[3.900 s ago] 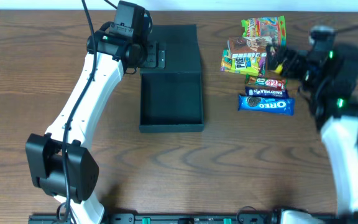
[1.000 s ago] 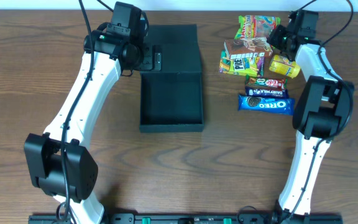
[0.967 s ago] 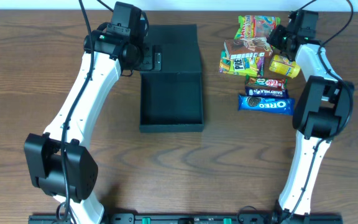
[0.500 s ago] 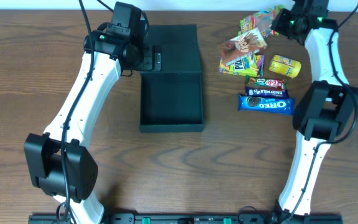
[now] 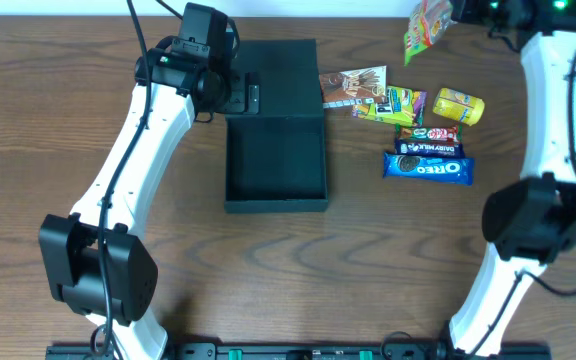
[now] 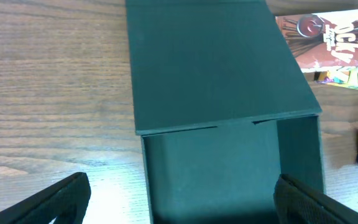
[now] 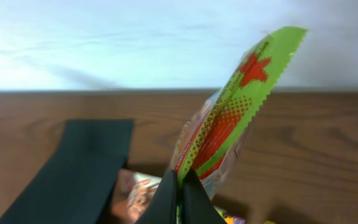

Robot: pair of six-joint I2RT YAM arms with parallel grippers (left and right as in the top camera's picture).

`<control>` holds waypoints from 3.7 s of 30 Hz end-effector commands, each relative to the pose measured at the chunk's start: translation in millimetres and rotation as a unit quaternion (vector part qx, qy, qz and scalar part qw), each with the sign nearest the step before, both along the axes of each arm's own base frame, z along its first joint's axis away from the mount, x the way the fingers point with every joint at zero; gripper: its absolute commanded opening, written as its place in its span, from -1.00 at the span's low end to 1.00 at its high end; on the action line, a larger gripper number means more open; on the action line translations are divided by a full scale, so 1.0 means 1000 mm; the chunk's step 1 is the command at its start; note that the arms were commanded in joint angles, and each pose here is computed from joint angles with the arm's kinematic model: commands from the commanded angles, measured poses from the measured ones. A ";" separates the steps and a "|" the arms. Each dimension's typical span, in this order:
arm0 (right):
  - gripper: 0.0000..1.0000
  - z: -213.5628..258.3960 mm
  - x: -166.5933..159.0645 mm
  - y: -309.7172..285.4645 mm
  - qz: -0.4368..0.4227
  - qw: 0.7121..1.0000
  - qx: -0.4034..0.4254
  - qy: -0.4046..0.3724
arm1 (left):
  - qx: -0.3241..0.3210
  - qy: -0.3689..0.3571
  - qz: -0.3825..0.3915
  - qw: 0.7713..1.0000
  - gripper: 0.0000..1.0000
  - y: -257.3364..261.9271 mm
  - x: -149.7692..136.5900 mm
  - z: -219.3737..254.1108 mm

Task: Pack container
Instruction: 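Carry the Haribo bag with the right gripper into the box, then move the right gripper to the blue Oreo pack and grasp it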

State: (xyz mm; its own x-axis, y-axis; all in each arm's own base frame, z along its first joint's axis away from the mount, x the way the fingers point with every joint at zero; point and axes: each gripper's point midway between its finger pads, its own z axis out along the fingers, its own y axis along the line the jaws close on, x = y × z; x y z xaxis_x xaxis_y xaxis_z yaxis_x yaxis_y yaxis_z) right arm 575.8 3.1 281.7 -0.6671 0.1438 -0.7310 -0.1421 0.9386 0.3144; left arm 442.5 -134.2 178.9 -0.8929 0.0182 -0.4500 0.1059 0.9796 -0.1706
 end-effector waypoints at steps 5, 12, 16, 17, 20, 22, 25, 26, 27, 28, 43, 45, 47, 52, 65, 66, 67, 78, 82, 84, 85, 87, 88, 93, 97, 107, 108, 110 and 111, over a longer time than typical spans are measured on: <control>-0.97 0.052 -0.073 0.089 0.231 0.972 0.000 -0.042 | 0.044 -0.007 0.051 0.998 0.91 0.048 0.012 -0.003; -0.98 0.034 -0.143 0.166 0.422 0.906 -0.001 -0.020 | 0.031 -0.015 0.076 0.996 0.91 0.105 0.016 0.009; -0.98 0.029 -0.187 0.214 0.532 0.846 -0.012 -0.032 | 0.003 -0.009 0.062 0.998 0.91 0.121 0.013 0.009; -0.98 0.028 -0.196 0.225 0.550 0.835 -0.014 -0.034 | -0.002 -0.010 0.060 0.998 0.91 0.124 0.013 0.010; -0.98 0.022 -0.217 0.257 0.596 0.802 -0.019 -0.042 | -0.009 -0.012 0.060 0.998 0.91 0.133 0.013 0.010; -0.98 0.016 -0.228 0.272 0.617 0.786 -0.011 -0.041 | -0.008 -0.012 0.065 0.998 0.91 0.137 0.013 0.010; -0.98 0.003 -0.238 0.288 0.634 0.772 0.015 -0.031 | -0.004 -0.014 0.053 0.998 0.91 0.140 0.013 0.010; -0.98 -0.001 -0.240 0.292 0.639 0.768 0.030 -0.030 | -0.003 -0.015 0.053 0.998 0.91 0.141 0.013 0.010; -0.98 -0.006 -0.241 0.296 0.642 0.765 0.045 -0.029 | -0.003 -0.015 0.053 0.998 0.91 0.141 0.013 0.010; -0.98 -0.012 -0.241 0.298 0.644 0.763 0.054 -0.028 | -0.003 -0.015 0.054 0.998 0.91 0.142 0.013 0.010; 0.99 -0.086 -0.185 0.304 0.529 0.843 0.063 0.072 | -0.003 -0.013 0.053 0.998 0.91 0.142 0.012 0.010; 0.99 -0.084 -0.174 0.299 0.498 0.861 0.063 0.083 | -0.003 -0.011 0.053 0.998 0.91 0.141 0.012 0.010; 0.98 -0.077 -0.165 0.294 0.472 0.874 0.074 0.092 | -0.004 -0.007 0.053 0.999 0.91 0.141 0.010 0.009; 0.80 -0.101 -0.148 0.273 0.373 0.916 0.008 0.149 | -0.006 0.010 0.053 0.999 0.91 0.140 0.003 0.005; 0.99 -0.149 -0.151 0.098 -0.229 0.879 0.028 0.418 | -0.017 0.023 0.048 0.998 0.91 0.135 -0.003 0.003; 0.99 -0.149 -0.151 0.092 -0.239 0.875 0.032 0.419 | -0.021 0.023 0.046 0.998 0.91 0.134 -0.003 0.003; 0.98 -0.149 -0.150 0.085 -0.247 0.873 0.034 0.420 | -0.024 0.022 0.044 0.998 0.91 0.133 -0.003 0.004; 0.99 -0.186 -0.178 0.052 -0.403 0.777 0.069 0.478 | -0.028 0.023 0.043 0.998 0.91 0.131 -0.003 0.004; 0.98 -0.212 -0.197 0.042 -0.454 0.734 0.071 0.501 | -0.028 0.023 0.043 0.998 0.91 0.131 -0.003 0.004; 0.98 -0.220 -0.201 0.039 -0.466 0.723 0.075 0.504 | -0.028 0.022 0.043 0.998 0.91 0.131 -0.003 0.004; 0.99 -0.225 -0.201 0.038 -0.471 0.720 0.077 0.504 | -0.028 0.022 0.042 0.998 0.91 0.131 -0.003 0.004; 0.99 -0.233 -0.201 0.038 -0.474 0.719 0.081 0.501 | -0.028 0.022 0.042 0.998 0.91 0.131 -0.003 0.004; 0.98 -0.237 -0.199 0.039 -0.472 0.721 0.086 0.499 | -0.028 0.022 0.043 0.998 0.91 0.131 -0.003 0.004; 0.88 -0.256 -0.195 0.041 -0.488 0.716 0.109 0.487 | -0.028 0.022 0.043 0.998 0.91 0.131 -0.003 0.004; 0.85 -0.261 -0.188 0.041 -0.486 0.724 0.117 0.476 | -0.028 0.022 0.042 0.998 0.91 0.131 -0.003 0.004; 0.68 -0.272 -0.183 0.041 -0.498 0.721 0.135 0.462 | -0.028 0.021 0.043 0.998 0.91 0.131 -0.003 0.004; 0.64 -0.273 -0.182 0.041 -0.498 0.722 0.136 0.460 | -0.028 0.021 0.043 0.998 0.91 0.131 -0.003 0.004; 0.60 -0.274 -0.179 0.042 -0.497 0.724 0.138 0.457 | -0.028 0.021 0.042 0.998 0.91 0.131 -0.003 0.004; 0.60 -0.275 -0.179 0.042 -0.497 0.724 0.138 0.457 | -0.028 0.021 0.043 0.998 0.91 0.131 -0.003 0.004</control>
State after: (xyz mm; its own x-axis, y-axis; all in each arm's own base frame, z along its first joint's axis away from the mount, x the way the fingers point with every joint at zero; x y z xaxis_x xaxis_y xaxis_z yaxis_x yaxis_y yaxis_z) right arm 398.8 47.1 13.0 -0.3365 0.9360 0.1030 0.9414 0.3317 0.0605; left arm 440.1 -3.4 172.4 -0.9193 -0.0906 -0.3830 -0.0033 0.9749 -0.2227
